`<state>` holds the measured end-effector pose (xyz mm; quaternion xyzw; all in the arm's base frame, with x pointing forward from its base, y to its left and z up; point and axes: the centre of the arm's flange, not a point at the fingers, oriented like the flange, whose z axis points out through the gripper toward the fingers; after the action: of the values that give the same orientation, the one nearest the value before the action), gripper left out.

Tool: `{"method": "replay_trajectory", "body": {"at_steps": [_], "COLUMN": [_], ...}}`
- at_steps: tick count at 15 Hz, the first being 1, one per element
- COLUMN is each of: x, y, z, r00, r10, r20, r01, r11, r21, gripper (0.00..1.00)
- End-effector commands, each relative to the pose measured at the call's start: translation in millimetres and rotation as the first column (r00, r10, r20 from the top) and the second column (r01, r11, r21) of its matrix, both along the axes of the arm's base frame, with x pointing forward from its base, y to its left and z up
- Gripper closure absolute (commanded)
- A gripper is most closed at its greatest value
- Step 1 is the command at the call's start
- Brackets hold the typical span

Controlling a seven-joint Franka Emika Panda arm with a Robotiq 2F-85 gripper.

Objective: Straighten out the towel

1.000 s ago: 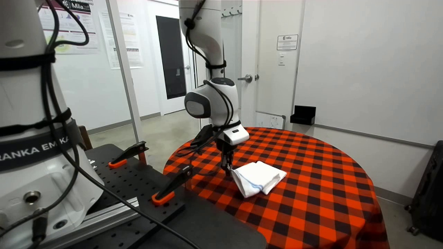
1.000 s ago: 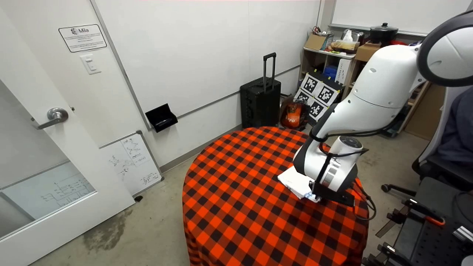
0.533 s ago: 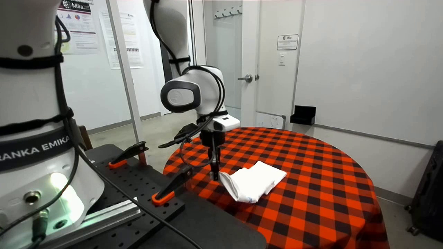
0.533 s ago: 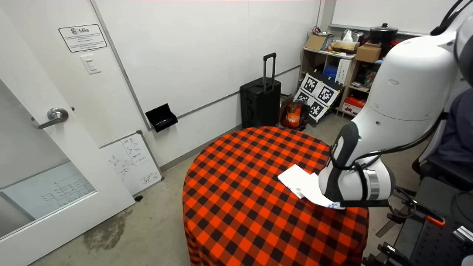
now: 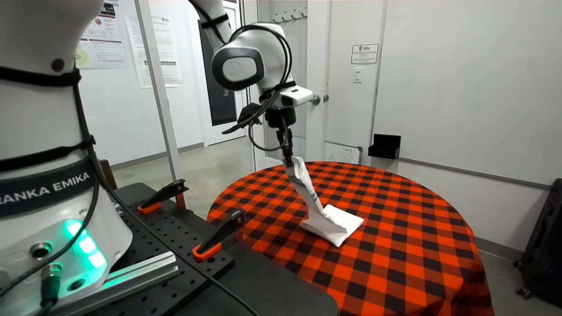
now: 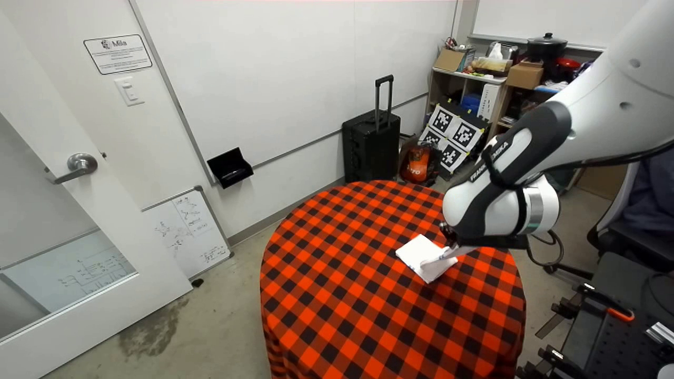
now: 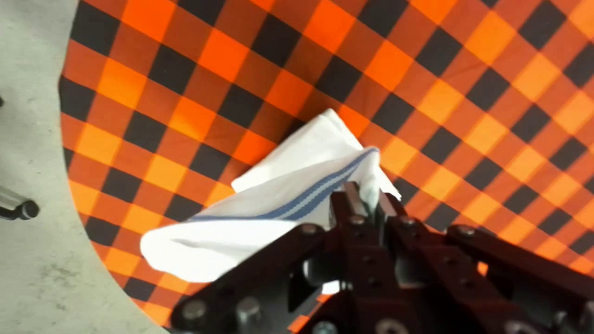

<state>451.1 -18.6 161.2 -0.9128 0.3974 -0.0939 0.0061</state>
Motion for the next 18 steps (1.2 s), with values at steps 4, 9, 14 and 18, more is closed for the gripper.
{"method": "replay_trajectory", "body": {"at_steps": [4,9,14,18], "x": [38,57,78,103], "y": [16,28,64,101], "z": [96,128,159,193], "r00": [0.989,0.969,0.924,0.903], "r10": [0.13,0.239,0.382,0.424], "r20": [0.064,0.058,0.018,0.065], "r01": [-0.136,-0.244,-0.382,-0.429], "r11": [0.986,0.963,0.92,0.896], "r21": [0.099,0.111,0.085,0.11], "gripper": [0.99,0.99,0.99,0.99]}}
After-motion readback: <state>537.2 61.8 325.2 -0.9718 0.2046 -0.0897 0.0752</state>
